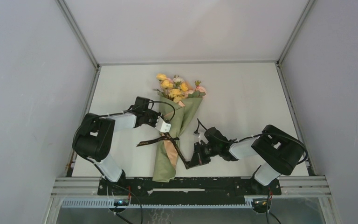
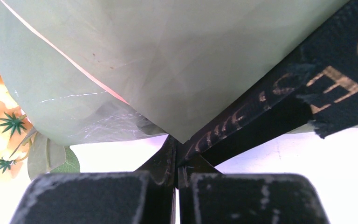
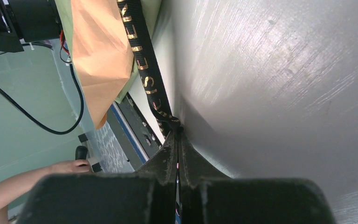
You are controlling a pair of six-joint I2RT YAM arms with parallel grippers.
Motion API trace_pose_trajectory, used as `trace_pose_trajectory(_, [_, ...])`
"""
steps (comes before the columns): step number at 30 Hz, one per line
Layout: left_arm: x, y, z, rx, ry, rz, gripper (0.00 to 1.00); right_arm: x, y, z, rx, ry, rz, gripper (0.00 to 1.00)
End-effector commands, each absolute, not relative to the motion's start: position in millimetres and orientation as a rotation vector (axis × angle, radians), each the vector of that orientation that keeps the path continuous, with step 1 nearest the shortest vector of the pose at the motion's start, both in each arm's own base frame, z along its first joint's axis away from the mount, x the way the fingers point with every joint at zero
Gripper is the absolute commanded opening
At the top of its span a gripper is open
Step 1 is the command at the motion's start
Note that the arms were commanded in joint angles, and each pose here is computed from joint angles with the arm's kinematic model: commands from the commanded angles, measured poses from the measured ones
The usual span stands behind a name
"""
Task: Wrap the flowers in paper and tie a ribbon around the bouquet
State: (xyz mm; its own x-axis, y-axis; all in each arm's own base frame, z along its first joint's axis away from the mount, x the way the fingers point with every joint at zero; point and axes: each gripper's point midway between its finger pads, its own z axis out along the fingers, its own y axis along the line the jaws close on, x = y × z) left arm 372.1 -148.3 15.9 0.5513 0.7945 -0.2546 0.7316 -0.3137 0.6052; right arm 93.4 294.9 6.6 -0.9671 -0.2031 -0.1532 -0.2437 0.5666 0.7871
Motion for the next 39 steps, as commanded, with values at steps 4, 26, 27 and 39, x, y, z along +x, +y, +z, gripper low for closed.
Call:
trace_pose_trajectory(4, [387, -144, 22, 2.089, 1.23, 0.159, 0.0, 53, 260, -27, -0.375, 2.959, 1.241, 0.0])
trace_pose_trajectory(26, [284, -133, 19, 2.326, 1.094, 0.094, 0.99, 124, 266, 53, -0.426, 2.622, 1.071, 0.6])
trace_pose_trajectory(27, [277, -131, 21, 2.34, 1.102, 0.087, 1.0, 128, 263, 61, -0.419, 2.598, 1.058, 0.65])
trace_pose_trajectory(39, [214, -146, 119, 2.005, 1.435, -0.115, 1.0, 220, 194, 151, -0.088, 2.246, 0.803, 0.87])
